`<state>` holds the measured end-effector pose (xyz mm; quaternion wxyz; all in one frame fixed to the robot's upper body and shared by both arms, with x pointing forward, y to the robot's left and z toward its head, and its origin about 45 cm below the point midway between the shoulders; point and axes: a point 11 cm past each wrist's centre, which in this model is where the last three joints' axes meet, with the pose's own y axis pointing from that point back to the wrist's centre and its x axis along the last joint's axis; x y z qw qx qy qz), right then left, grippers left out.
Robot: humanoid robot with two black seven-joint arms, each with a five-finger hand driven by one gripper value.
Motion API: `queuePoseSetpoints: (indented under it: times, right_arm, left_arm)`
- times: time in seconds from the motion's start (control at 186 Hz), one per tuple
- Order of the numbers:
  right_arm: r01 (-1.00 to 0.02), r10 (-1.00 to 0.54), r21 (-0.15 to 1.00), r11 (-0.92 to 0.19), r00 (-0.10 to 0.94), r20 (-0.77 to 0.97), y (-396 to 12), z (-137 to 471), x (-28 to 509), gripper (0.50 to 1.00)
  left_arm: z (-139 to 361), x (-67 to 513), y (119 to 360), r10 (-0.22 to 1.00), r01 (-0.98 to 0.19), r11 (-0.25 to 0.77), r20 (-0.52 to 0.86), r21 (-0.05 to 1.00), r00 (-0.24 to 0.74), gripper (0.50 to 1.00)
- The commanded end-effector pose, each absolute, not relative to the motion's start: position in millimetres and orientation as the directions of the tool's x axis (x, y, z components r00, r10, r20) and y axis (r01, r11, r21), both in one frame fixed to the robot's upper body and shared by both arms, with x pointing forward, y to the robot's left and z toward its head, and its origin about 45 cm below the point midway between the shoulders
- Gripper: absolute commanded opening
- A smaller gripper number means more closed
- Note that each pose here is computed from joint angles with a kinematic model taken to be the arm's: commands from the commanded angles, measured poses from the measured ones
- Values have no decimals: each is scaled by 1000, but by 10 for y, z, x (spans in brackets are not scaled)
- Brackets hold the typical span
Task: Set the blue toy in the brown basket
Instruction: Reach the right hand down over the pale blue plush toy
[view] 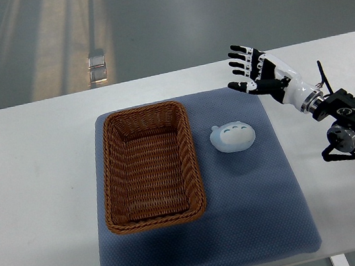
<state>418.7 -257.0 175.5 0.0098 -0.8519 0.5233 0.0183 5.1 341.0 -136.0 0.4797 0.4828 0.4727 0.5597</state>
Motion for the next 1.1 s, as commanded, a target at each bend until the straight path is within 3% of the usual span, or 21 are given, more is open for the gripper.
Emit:
queuePoseSetpoints:
  times: [0.0,0.161,0.451,0.644,1.094]
  right_arm:
    - [-872,-872,10,-490,490,13,-2524,1761,4166,907]
    - [-830,-817,32,-557,555,158,-2508,1780,4117,907]
    - [-686,-558,170,-708,690,461,-2426,1710,3882,907]
    - [-672,-446,217,-708,664,600,-2404,1672,3883,907]
    - [-631,-328,265,-729,661,675,-2232,1581,3846,907]
  left_arm:
    - [-1360,54,3407,994,-81,-92,86,992,-73,1000]
    - [-1359,54,3413,993,-81,-94,88,992,-75,1000]
    - [-1359,62,3412,993,-82,-94,88,992,-73,1000]
    - [-1359,60,3412,994,-81,-93,88,992,-72,1000]
    - [-1359,69,3412,994,-82,-93,88,992,-71,1000]
